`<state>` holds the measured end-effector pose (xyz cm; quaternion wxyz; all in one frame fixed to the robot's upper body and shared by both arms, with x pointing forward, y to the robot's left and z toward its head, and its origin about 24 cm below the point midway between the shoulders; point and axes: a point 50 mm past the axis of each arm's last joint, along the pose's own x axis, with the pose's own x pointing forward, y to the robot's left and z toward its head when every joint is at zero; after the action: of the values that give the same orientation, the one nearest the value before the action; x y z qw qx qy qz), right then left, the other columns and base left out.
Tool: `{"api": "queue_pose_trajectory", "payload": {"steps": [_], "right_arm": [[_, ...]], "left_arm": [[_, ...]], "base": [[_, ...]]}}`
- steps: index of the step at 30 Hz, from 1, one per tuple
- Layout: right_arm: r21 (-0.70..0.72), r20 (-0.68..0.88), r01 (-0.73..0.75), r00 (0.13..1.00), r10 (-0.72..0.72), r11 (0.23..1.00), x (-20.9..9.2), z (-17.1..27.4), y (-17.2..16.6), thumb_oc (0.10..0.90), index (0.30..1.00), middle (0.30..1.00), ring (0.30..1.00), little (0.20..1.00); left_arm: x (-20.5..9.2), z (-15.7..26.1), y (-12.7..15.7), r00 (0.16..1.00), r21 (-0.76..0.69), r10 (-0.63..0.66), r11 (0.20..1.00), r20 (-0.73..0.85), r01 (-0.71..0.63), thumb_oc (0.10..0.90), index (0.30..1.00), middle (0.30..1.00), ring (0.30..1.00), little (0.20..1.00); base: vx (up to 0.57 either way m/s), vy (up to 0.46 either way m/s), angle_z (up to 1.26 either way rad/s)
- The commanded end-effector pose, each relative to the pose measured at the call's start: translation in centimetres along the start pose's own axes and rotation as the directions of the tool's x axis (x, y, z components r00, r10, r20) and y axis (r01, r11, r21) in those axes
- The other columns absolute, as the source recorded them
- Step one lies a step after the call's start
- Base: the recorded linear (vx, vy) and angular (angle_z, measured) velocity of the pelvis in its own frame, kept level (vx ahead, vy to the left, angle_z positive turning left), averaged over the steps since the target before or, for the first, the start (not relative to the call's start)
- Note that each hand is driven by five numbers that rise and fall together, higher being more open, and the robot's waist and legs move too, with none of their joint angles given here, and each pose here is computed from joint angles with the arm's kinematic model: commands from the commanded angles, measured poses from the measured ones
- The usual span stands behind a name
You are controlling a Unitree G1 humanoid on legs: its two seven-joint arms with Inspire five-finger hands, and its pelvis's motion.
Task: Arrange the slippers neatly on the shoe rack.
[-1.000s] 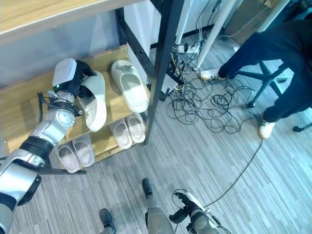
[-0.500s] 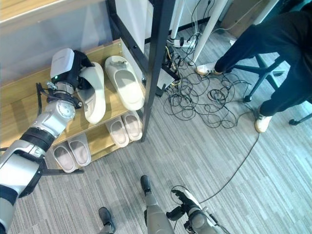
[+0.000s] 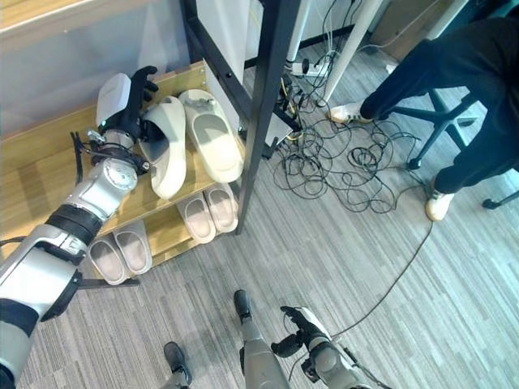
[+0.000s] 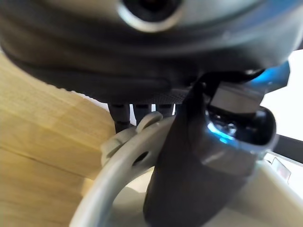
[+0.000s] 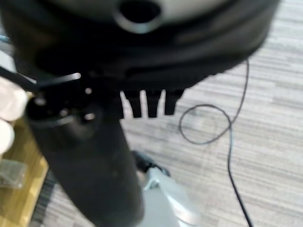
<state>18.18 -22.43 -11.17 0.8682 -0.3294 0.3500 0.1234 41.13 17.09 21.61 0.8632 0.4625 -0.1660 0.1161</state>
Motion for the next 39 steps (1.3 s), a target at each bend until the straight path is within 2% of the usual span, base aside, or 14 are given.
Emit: {"api": "queue_pose_trajectory", "payload": {"steps": [1, 6, 14, 21, 32, 39], "right_arm": [[0.023, -0.014, 0.033, 0.999, -0.033, 0.999, -0.3, -0.8, -0.7, 0.800, 0.900, 0.900, 0.900, 0.900], [0.024, -0.030, 0.017, 0.999, -0.017, 1.000, -0.4, -1.2, -0.6, 0.800, 0.900, 0.900, 0.900, 0.900], [0.025, -0.034, -0.009, 0.999, 0.010, 1.000, -0.3, -1.1, -0.3, 0.800, 0.900, 0.900, 0.900, 0.900], [0.024, -0.042, -0.022, 0.999, 0.023, 0.999, -0.1, -1.0, -0.2, 0.800, 0.900, 0.900, 0.900, 0.900], [0.008, -0.036, -0.034, 0.999, 0.034, 0.999, 0.2, -0.4, -0.4, 0.800, 0.900, 0.900, 0.900, 0.900], [0.008, -0.044, -0.031, 0.999, 0.031, 0.999, 0.3, -0.4, -0.5, 0.800, 0.900, 0.900, 0.900, 0.900]], "left_arm": [[3.2, 5.7, 5.8, 0.971, 0.014, 0.145, 0.988, 0.190, -0.151, 0.800, 0.900, 0.900, 0.900, 0.900], [3.8, 6.1, 6.9, 0.971, 0.205, 0.094, 0.969, 0.219, -0.140, 0.800, 0.900, 0.900, 0.900, 0.900], [4.3, 7.1, 8.1, 0.970, 0.298, 0.061, 0.945, 0.234, -0.131, 0.800, 0.900, 0.900, 0.900, 0.900], [4.5, 7.8, 8.2, 0.969, 0.304, 0.035, 0.946, 0.243, -0.110, 0.800, 0.900, 0.900, 0.900, 0.900], [4.3, 10.1, 7.9, 0.949, 0.239, -0.009, 0.968, 0.315, -0.070, 0.800, 0.900, 0.900, 0.900, 0.900], [3.9, 11.4, 8.1, 0.928, 0.140, 0.003, 0.988, 0.372, -0.059, 0.800, 0.900, 0.900, 0.900, 0.900]], "base": [[-0.02, 0.008, 0.07], [-0.02, 0.007, 0.07], [-0.01, 0.000, 0.02], [-0.01, -0.004, 0.05], [0.00, 0.000, 0.00], [0.00, 0.000, 0.00]]}}
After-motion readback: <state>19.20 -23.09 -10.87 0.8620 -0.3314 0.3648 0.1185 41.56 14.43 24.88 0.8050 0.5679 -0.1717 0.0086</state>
